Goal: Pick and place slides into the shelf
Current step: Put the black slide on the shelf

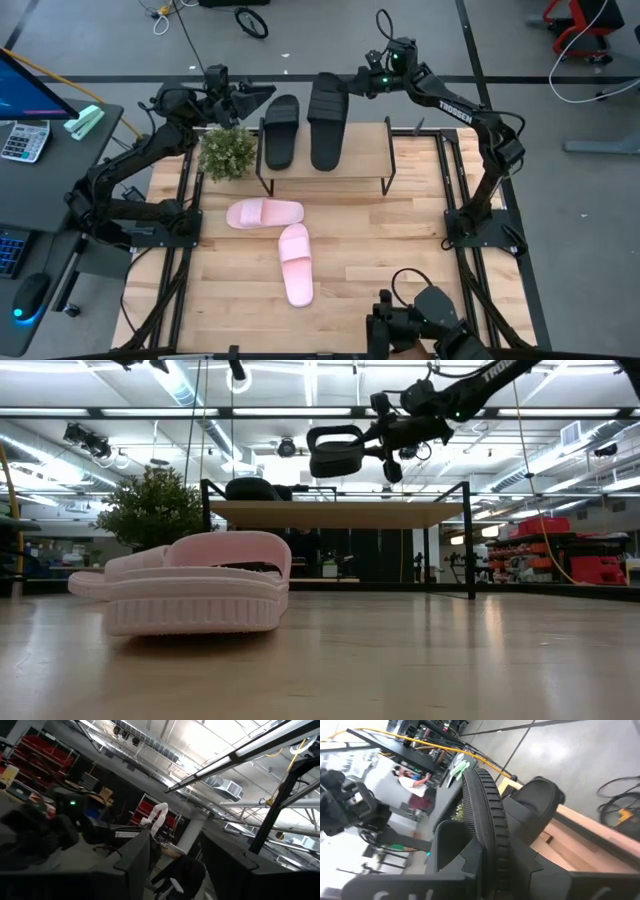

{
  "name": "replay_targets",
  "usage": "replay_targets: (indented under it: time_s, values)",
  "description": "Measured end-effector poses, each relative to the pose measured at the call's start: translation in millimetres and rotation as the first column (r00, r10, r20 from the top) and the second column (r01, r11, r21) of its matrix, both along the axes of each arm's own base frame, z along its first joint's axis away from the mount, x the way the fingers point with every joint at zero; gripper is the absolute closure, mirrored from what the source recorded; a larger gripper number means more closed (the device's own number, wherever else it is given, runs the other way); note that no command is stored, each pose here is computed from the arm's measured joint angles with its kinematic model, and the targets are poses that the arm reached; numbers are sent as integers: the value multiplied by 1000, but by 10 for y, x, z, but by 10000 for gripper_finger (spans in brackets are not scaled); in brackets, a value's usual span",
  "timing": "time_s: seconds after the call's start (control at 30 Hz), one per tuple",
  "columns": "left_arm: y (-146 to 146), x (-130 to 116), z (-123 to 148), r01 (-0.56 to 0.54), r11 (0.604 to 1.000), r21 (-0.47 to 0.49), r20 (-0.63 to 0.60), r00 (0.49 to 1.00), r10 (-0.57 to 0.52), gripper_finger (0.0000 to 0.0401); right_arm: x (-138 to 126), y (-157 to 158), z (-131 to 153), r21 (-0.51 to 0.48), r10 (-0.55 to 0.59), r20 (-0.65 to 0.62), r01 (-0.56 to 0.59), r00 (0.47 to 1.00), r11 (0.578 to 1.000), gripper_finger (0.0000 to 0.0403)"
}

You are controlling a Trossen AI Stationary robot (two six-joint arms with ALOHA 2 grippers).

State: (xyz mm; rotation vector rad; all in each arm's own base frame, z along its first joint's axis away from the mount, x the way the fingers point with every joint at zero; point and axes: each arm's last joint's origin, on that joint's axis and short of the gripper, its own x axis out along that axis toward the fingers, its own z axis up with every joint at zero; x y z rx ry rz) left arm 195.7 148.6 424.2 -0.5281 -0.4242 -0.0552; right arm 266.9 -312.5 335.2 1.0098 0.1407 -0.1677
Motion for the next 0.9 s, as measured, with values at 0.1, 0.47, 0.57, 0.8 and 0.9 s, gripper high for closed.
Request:
replay_targets:
  time_s: [0.1, 0.47, 0.57, 0.8, 0.9]
  values:
    - [-26, 19, 0, 13, 1000, 1, 0, 1000, -13, 216, 74, -51, -66, 19, 8, 30, -9, 1000, 1000, 341]
    - [-37, 28, 0, 16, 1000, 5, 0, 1000, -16, 225, 300, -317, -314, 96, 36, 33, -39, 999, 995, 341]
    - [-37, 27, 0, 16, 1000, 6, 0, 1000, -16, 222, 370, -423, -369, 104, 38, 33, -41, 999, 994, 341]
    - [-37, 28, 0, 15, 1000, 7, 0, 1000, -15, 224, 433, -650, -423, 126, 49, 42, -54, 998, 991, 341]
    - [-37, 27, 0, 15, 1000, 8, 0, 1000, -15, 224, 422, -684, -487, 167, 48, 15, -50, 999, 985, 341]
